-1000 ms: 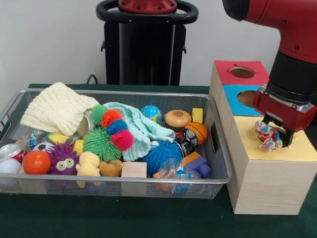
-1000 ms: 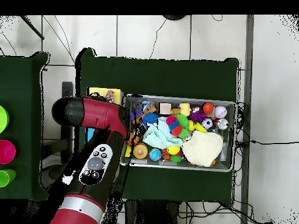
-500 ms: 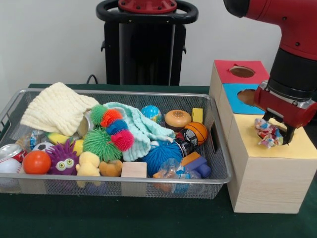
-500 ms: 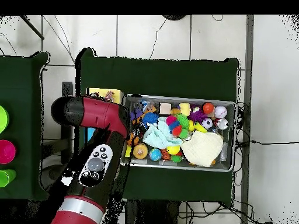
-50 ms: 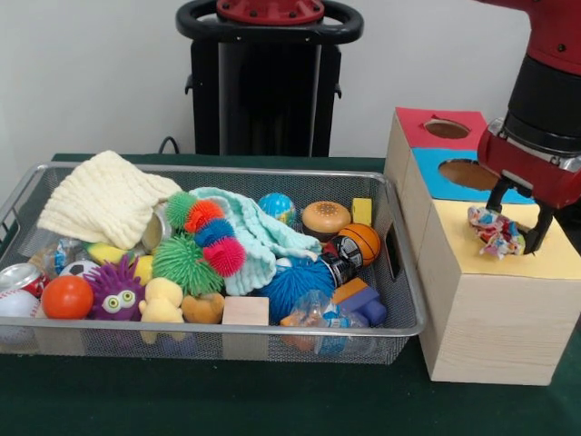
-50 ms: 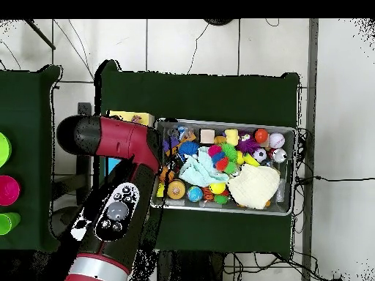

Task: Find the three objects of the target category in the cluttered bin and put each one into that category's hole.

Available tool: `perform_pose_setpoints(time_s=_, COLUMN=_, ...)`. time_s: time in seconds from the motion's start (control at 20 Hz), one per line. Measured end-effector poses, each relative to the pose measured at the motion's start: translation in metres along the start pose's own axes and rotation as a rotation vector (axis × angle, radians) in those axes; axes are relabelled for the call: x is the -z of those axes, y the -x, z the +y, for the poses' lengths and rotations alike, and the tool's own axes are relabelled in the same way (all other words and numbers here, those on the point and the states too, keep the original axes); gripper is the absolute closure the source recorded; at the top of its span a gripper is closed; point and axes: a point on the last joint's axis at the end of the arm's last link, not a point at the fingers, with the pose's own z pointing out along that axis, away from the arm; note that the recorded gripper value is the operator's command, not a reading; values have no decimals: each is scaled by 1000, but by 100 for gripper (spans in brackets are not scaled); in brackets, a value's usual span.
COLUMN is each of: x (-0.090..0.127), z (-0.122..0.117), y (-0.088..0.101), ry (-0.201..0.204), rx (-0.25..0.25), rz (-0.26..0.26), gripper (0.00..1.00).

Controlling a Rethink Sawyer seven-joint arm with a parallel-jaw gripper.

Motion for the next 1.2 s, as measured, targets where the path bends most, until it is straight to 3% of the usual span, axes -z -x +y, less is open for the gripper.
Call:
perform_pose_setpoints(time_s=0.75, x=-3, z=0, y=3, ry=-5, rx=0, rz=2, gripper=0)
perform_pose_setpoints(time_s=1.2, x=3, z=1, y=5, ry=-19, rx=-2, rz=28, gripper=0)
